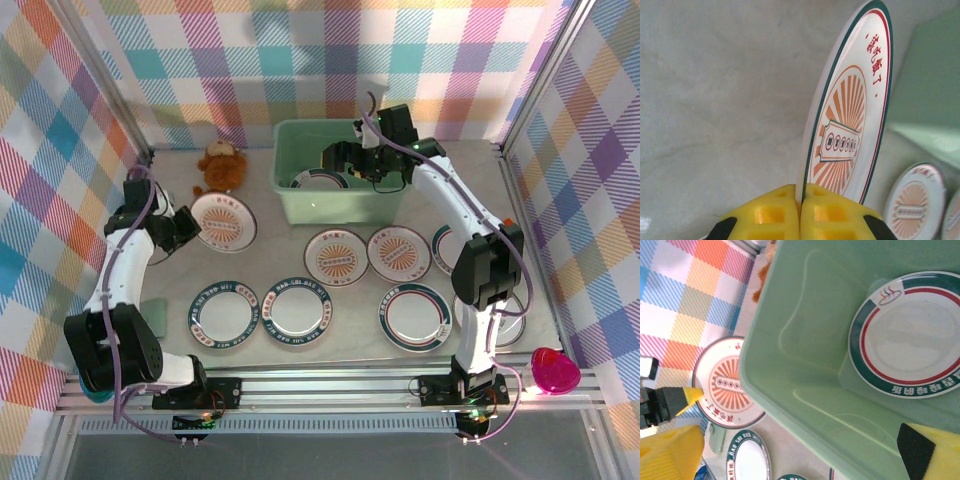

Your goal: Place the plates into the plastic bin on the countertop

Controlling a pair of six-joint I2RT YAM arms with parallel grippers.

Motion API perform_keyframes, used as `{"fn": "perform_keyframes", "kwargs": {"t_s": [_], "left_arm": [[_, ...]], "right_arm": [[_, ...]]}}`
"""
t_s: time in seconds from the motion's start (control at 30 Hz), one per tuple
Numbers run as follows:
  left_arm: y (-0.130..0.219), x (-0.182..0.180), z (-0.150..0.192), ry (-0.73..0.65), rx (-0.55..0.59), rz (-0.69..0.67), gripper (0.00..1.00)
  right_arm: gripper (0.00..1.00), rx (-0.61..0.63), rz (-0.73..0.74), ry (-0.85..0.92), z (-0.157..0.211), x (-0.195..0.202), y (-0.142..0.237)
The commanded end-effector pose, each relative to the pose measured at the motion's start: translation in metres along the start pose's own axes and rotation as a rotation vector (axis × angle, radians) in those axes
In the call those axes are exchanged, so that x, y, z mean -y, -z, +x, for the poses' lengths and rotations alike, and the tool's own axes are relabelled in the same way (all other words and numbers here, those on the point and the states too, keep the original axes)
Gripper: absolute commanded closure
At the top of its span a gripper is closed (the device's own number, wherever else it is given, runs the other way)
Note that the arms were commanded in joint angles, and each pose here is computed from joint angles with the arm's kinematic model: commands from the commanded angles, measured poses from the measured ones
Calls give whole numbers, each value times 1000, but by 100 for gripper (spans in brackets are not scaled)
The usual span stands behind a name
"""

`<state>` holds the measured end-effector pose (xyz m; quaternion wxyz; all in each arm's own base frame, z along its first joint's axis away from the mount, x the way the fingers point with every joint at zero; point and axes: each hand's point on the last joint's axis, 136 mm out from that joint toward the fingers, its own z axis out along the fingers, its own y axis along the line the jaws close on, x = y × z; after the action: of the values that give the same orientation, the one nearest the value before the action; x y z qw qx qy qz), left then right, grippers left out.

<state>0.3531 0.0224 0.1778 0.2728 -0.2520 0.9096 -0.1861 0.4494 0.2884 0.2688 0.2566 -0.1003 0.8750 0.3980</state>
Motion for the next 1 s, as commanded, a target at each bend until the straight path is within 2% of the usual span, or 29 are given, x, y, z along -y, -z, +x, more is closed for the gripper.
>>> {"fn": "perform_keyframes", "kwargs": {"t_s": [0.0, 0.2, 0.4, 0.6, 0.8, 0.97], "left_arm": [[51, 40, -29, -2, 163, 123, 100], [104, 74, -50, 30, 308, 237, 100], [131, 129, -70, 27, 354, 428, 100], [116, 181, -87, -18, 301, 577, 100], [94, 238, -103, -80, 255, 758, 100], [74, 269, -113, -96, 188, 859, 100]], "right_arm": [[0, 25, -80, 64, -6, -31, 28], [4, 18, -153, 89, -5, -48, 42], [19, 3, -271, 139, -10, -72, 47], [35, 26, -342, 212, -36, -86, 55], [41, 38, -346, 179, -58, -81, 51], [43, 79, -306, 97, -75, -62, 51]]}}
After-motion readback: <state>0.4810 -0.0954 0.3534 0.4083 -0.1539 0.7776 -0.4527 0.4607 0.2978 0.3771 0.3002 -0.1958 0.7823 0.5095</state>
